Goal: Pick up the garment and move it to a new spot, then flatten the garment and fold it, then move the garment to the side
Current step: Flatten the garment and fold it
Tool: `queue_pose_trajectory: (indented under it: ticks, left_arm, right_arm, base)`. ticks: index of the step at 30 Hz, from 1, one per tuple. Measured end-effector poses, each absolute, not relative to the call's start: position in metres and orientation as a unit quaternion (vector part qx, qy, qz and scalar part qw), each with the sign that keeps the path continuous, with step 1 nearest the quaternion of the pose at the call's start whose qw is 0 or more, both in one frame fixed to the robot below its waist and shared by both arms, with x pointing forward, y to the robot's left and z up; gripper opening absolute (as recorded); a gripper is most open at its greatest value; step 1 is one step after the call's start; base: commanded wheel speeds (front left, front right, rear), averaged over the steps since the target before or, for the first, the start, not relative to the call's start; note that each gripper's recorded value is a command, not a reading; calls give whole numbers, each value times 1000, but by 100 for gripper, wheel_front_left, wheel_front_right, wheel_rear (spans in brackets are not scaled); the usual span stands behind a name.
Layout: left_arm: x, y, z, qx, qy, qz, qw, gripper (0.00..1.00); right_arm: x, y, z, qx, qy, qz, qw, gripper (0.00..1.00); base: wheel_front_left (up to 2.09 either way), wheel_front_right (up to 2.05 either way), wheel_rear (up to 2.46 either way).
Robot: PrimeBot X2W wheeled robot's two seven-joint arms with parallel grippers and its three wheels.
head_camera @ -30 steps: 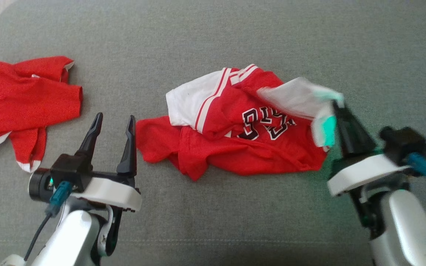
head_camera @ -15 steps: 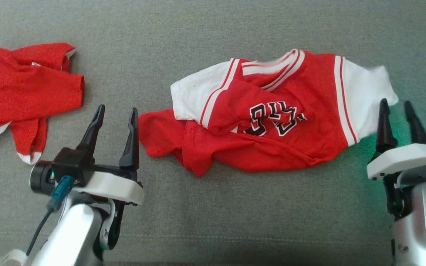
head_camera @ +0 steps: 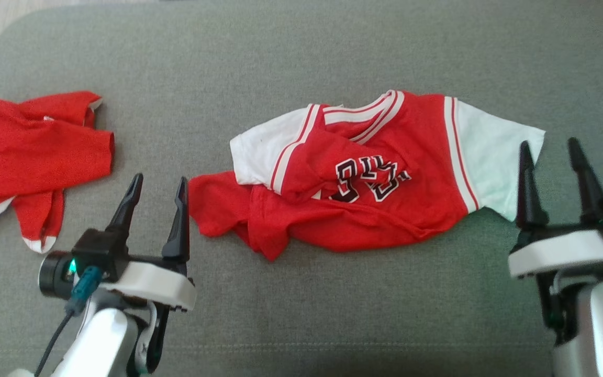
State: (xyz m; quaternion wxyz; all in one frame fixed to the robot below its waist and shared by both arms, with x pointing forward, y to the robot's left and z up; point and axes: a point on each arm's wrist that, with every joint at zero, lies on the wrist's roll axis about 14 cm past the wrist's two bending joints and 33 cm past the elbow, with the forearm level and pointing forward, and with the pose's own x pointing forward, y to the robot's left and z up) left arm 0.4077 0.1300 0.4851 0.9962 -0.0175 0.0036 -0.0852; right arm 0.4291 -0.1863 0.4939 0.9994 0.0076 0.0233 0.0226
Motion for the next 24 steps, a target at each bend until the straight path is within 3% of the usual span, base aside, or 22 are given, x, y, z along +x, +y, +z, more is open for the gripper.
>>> queue_pose_trajectory:
  ticks: [9,24]
  left_arm:
    - [395,124,486,-10,6,-102,995,100]
    - [394,119,478,-7,24,-117,993,100]
  right_arm:
    - [397,-170,497,4,36,47,998,100]
    - [396,-163,495,13,41,57,997,100]
  base:
    - [0,0,0]
    - [0,0,0]
